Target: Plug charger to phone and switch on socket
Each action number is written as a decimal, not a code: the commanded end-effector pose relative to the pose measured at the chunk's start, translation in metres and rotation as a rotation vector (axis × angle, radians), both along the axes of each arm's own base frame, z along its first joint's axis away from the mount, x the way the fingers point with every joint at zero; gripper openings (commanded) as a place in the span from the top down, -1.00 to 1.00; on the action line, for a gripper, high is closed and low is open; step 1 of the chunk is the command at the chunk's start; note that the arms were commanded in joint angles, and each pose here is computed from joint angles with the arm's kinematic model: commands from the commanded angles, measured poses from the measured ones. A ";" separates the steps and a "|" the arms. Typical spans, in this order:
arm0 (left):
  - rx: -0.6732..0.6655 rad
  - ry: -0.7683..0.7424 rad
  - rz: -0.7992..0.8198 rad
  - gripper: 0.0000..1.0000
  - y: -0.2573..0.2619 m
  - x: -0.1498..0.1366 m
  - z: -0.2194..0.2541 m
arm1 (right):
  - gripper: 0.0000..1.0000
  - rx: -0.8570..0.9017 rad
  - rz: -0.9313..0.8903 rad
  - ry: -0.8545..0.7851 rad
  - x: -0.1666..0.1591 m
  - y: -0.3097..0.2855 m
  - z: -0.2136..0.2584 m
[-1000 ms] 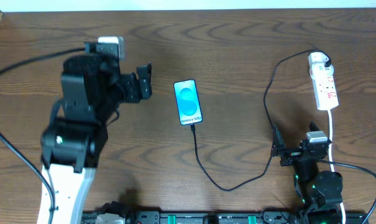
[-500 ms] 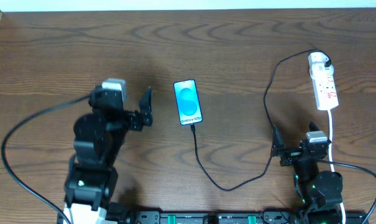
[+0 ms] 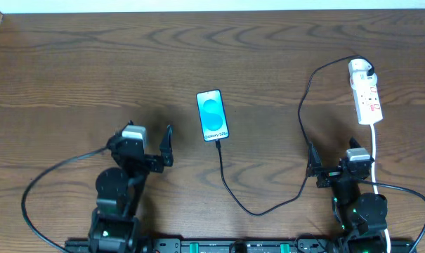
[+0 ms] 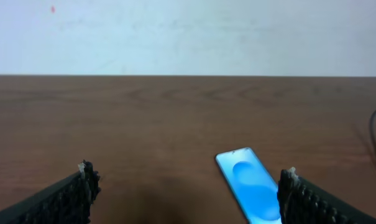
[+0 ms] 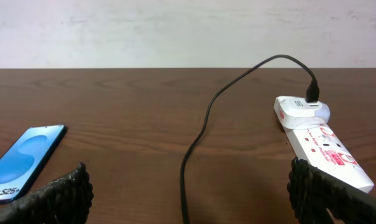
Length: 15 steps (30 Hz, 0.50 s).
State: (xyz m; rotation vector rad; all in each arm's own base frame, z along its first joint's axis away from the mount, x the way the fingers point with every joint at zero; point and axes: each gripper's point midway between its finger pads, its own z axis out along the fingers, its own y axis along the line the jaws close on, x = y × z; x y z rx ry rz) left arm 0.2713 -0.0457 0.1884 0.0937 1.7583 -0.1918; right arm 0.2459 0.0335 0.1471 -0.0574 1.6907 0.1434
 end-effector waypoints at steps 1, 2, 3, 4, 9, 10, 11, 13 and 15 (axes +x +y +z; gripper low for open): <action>0.035 -0.029 0.045 -0.87 0.010 -0.005 -0.008 | -0.99 0.010 0.009 -0.002 -0.001 0.002 0.000; 0.040 -0.034 0.044 -0.87 0.010 -0.008 -0.013 | -0.98 0.010 0.009 -0.002 -0.001 0.002 0.000; 0.050 -0.041 0.043 -0.87 0.011 -0.010 -0.019 | -0.99 0.010 0.009 -0.002 -0.001 0.002 0.000; 0.050 -0.044 0.044 -0.87 0.011 -0.012 -0.023 | -0.99 0.010 0.009 -0.002 -0.001 0.002 0.000; 0.052 -0.056 0.049 -0.87 0.013 -0.016 -0.036 | -0.98 0.010 0.009 -0.002 -0.001 0.002 0.000; 0.052 -0.057 0.049 -0.87 0.013 -0.017 -0.038 | -0.99 0.010 0.009 -0.002 -0.001 0.002 0.000; 0.051 -0.058 0.049 -0.87 0.013 -0.017 -0.040 | -0.98 0.010 0.009 -0.002 -0.001 0.002 0.000; 0.052 -0.054 0.048 -0.87 0.013 -0.019 -0.046 | -0.98 0.010 0.009 -0.002 -0.001 0.002 0.000; 0.054 -0.040 0.048 -0.87 0.014 -0.020 -0.050 | -0.99 0.010 0.009 -0.002 -0.001 0.002 0.000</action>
